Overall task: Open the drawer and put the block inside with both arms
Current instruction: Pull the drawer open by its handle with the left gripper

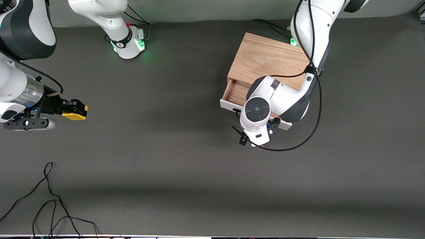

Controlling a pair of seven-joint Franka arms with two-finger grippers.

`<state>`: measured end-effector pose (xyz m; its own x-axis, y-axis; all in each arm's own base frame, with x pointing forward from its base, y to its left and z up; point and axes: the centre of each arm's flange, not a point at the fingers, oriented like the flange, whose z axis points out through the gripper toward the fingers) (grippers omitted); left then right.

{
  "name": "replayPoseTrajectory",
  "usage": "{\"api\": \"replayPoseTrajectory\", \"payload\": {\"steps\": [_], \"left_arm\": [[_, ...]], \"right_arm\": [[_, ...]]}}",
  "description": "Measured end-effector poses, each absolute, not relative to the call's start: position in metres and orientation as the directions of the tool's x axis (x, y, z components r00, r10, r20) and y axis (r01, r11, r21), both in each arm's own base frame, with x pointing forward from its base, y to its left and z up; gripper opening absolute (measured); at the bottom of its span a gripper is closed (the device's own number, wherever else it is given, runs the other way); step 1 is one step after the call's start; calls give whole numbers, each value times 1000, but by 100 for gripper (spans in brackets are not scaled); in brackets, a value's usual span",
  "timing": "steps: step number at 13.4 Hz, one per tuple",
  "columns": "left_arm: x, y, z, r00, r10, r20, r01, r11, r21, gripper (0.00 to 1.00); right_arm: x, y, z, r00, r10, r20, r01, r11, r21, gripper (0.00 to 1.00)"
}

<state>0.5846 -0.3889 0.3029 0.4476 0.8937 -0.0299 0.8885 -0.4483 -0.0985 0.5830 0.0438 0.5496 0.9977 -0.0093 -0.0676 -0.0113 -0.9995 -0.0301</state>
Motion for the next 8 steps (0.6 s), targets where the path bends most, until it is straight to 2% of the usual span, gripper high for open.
{"api": "replayPoseTrajectory", "payload": {"steps": [8], "left_arm": [[606,-397,313,443,895,-43,895,-440,66,100]], "right_arm": [[583,46,549,998,-11,-68,-13,-999,-30,55]]}}
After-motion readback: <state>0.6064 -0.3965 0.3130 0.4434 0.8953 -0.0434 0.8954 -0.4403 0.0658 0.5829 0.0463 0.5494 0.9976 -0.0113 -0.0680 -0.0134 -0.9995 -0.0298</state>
